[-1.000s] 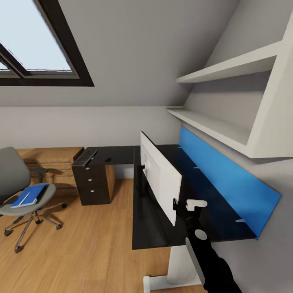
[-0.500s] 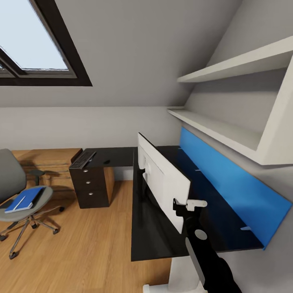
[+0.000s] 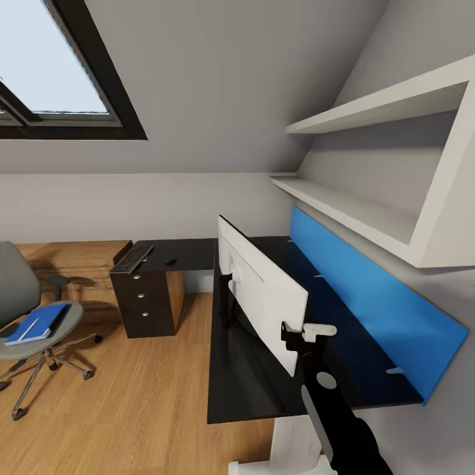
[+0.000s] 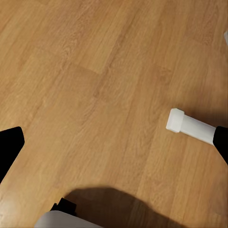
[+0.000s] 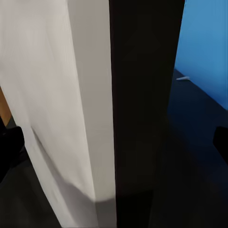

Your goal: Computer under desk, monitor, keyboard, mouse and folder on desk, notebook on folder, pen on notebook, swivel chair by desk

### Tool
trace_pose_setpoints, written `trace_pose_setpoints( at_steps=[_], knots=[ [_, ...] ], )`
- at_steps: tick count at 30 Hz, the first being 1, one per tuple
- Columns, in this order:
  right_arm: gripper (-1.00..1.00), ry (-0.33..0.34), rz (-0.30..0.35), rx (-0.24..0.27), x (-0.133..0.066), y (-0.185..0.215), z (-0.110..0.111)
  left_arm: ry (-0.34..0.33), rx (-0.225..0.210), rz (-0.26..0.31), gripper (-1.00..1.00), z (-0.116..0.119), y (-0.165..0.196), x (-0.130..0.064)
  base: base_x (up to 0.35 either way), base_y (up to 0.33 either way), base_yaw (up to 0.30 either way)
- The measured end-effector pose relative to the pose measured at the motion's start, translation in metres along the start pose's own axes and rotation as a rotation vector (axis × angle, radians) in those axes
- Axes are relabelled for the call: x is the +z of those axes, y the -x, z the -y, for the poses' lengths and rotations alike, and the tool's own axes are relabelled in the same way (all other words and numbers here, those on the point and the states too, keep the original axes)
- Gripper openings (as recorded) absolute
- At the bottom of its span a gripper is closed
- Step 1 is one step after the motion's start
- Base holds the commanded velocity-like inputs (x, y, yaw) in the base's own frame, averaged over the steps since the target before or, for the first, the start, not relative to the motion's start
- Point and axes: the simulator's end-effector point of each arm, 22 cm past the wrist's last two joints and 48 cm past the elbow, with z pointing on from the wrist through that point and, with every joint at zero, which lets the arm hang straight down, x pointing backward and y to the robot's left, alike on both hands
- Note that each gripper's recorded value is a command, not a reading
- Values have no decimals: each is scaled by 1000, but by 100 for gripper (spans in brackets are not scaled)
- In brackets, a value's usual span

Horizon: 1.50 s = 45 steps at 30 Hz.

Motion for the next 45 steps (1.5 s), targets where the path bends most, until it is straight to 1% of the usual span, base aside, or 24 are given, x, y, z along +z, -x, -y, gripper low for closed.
trace_pose_setpoints(
  at_steps=[6,16,26,45],
  knots=[
    [100,-1,0,-2,0,0,1,0,0,0,100,0,0,0,-21,4,0],
    [100,0,-1,-3,0,0,0,0,0,0,100,0,0,0,-147,127,0],
    [100,0,-3,-3,0,-1,0,0,0,0,100,0,0,0,-33,48,0],
    [100,1,-19,-5,0,-9,-1,0,0,0,100,0,0,0,-38,168,0]
  ],
)
